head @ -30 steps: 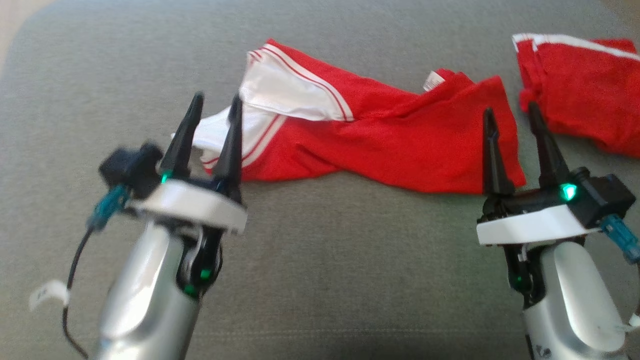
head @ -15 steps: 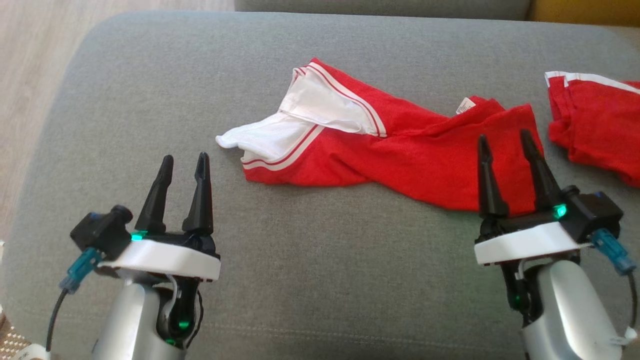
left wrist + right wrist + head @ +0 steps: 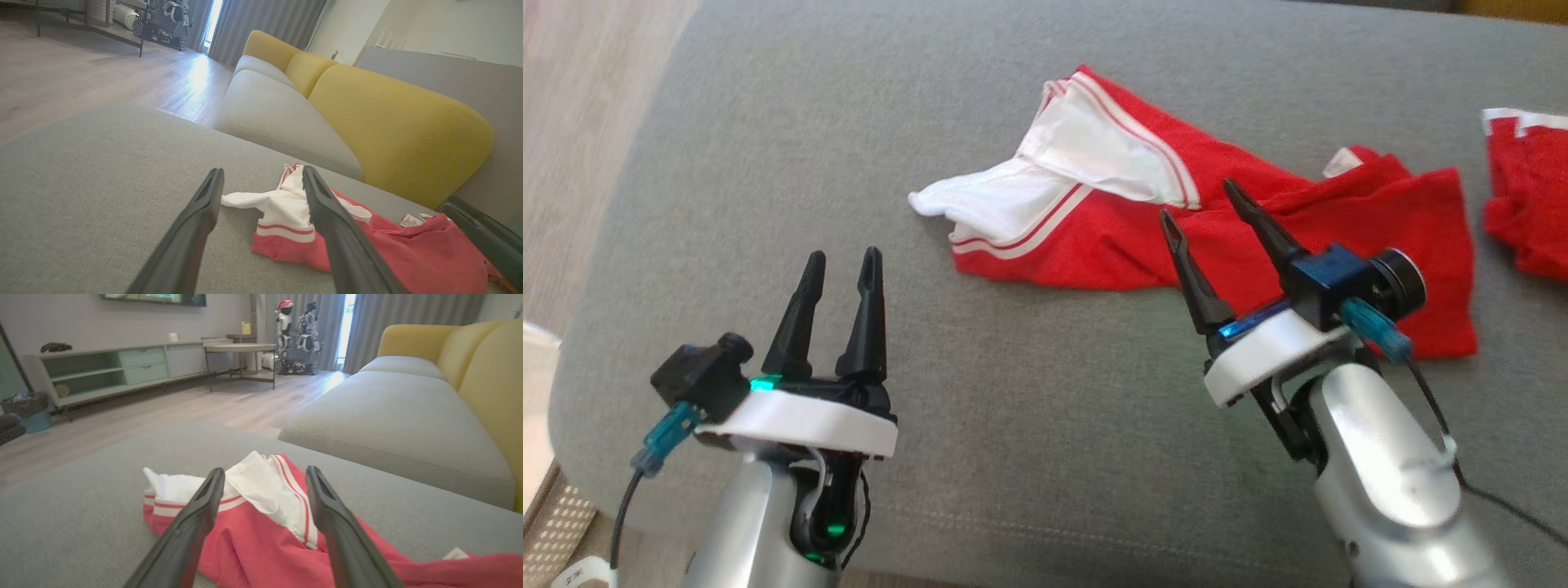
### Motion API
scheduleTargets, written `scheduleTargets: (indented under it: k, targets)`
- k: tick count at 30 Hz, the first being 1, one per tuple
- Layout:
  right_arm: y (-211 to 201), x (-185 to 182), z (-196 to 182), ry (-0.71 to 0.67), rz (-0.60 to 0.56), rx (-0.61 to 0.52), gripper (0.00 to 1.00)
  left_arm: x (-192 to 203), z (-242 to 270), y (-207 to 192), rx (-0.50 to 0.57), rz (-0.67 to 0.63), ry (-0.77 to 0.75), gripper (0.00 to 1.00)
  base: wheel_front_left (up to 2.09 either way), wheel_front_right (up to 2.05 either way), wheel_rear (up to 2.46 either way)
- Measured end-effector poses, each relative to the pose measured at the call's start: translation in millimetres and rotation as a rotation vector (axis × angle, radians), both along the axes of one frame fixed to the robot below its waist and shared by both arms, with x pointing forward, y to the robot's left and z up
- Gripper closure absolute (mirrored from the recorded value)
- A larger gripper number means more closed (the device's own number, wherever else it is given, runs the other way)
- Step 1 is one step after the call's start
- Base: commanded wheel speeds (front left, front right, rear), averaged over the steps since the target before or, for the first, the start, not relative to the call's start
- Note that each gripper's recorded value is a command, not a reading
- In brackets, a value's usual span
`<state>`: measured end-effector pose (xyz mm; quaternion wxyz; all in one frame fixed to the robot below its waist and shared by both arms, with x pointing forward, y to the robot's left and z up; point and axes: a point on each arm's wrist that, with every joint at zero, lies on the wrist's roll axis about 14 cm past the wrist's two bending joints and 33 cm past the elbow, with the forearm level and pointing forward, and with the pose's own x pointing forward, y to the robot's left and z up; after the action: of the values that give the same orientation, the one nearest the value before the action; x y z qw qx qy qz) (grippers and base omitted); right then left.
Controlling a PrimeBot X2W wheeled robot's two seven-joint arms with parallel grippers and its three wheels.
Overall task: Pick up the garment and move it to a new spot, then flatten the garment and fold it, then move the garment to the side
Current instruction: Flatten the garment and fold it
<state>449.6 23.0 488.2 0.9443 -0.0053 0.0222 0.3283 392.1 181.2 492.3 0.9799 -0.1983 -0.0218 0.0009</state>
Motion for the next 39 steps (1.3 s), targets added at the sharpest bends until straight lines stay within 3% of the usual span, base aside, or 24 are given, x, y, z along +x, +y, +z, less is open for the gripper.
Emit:
scheduleTargets:
  k: [11, 26, 27, 28, 29, 39]
  targets:
    - [22, 23, -59, 0.110, 0.134, -0.197, 0.00, 4, -14, 15, -0.008, 0.042, 0.044, 0.00, 0.00, 0.00, 0.00]
    - [20, 47, -88, 0.165, 0.138, -0.267, 0.00, 12, -22, 16, -0.012, 0.043, 0.067, 0.00, 0.00, 0.00, 0.00]
    - [19, 48, -90, 0.170, 0.137, -0.271, 0.07, 12, -22, 15, -0.014, 0.040, 0.067, 0.00, 0.00, 0.00, 0.00]
    - [19, 49, -92, 0.172, 0.135, -0.273, 0.72, 13, -22, 13, -0.015, 0.036, 0.067, 0.00, 0.00, 0.00, 0.00]
    - [18, 51, -92, 0.174, 0.130, -0.267, 1.00, 14, -22, 13, -0.017, 0.034, 0.066, 0.00, 0.00, 0.00, 0.00]
    - [18, 79, -67, 0.146, 0.078, -0.190, 1.00, 10, -23, 16, -0.015, 0.049, 0.075, 0.00, 0.00, 0.00, 0.00]
